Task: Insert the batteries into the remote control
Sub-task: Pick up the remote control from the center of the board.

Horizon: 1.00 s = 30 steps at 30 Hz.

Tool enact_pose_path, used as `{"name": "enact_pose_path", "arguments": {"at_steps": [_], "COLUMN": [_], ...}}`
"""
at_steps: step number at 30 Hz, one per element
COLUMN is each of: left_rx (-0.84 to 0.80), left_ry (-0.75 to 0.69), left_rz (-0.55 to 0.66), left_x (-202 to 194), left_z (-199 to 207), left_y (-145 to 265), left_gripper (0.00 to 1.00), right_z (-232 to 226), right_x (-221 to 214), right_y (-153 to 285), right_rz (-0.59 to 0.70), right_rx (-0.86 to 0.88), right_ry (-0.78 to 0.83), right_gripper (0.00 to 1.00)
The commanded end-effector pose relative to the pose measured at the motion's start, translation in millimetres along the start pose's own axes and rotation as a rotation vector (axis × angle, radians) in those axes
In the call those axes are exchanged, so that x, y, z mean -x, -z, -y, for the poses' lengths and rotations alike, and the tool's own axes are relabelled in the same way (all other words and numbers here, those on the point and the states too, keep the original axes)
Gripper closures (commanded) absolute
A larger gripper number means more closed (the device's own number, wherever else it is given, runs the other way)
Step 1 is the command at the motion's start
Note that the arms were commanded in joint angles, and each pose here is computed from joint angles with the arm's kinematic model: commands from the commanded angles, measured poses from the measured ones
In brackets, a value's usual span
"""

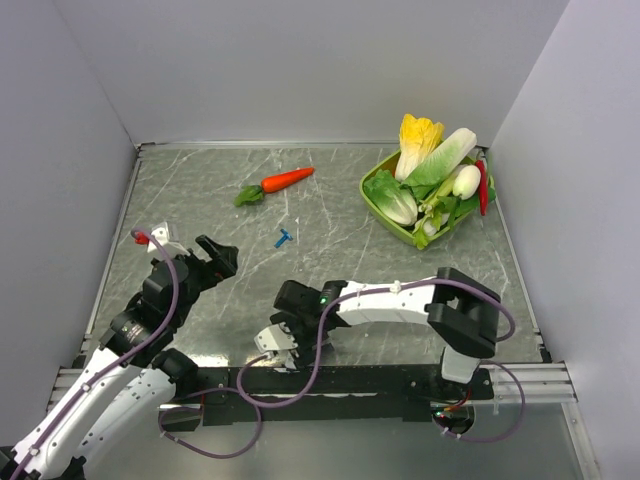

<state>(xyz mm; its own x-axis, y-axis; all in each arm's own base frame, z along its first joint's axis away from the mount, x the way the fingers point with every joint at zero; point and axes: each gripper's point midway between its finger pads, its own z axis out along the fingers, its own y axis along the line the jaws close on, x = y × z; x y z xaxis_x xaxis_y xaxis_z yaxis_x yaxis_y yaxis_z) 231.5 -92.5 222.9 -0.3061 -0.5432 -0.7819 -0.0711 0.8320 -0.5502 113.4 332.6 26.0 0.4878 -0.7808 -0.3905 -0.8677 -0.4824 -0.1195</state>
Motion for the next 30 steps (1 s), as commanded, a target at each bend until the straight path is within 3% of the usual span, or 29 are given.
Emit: {"name": "enact_pose_path", "arguments": {"at_steps": [1, 8, 11, 14, 15, 18, 20, 30], "left_rx": [-0.018, -0.035, -0.039, -0.053, -0.067, -0.134, -0.197, -0.486], "left_ry": [0.002, -0.004, -0.007, -0.01, -0.018, -0.022, -0.022, 0.114], "left_rz": [0.024, 0.006, -0.001, -0.008, -0.011, -0.037, -0.06, -0.264], "left_x": [12, 8, 7, 4, 3, -4, -11, -53], "left_z": [8, 12, 13, 15, 17, 28, 39, 99], "left_y": [2, 1, 1, 0, 0, -3, -4, -8], "left_gripper": [0.01, 0.01, 0.01, 0.01, 0.01, 0.01, 0.0, 0.01], "right_z": [11, 20, 26, 35, 38, 47, 68, 120], "right_x": [18, 18, 8, -7, -15, -10, -11, -12], "right_y": [-14, -24, -22, -12, -2, 19, 34, 119], "right_rz": [0.038, 0.041, 0.041, 0.075, 0.096, 0.232, 0.33, 0.695], "right_rx": [0.033, 0.108, 0.085, 0.037, 0.016, -0.031, -0.107, -0.569], "right_ry": [0.05, -0.132, -0.232, -0.345, -0.388, -0.49, -0.579, -0.979], "right_gripper": [0.11, 0.25, 0.43, 0.69, 0.82, 0.94, 1.0, 1.0]}}
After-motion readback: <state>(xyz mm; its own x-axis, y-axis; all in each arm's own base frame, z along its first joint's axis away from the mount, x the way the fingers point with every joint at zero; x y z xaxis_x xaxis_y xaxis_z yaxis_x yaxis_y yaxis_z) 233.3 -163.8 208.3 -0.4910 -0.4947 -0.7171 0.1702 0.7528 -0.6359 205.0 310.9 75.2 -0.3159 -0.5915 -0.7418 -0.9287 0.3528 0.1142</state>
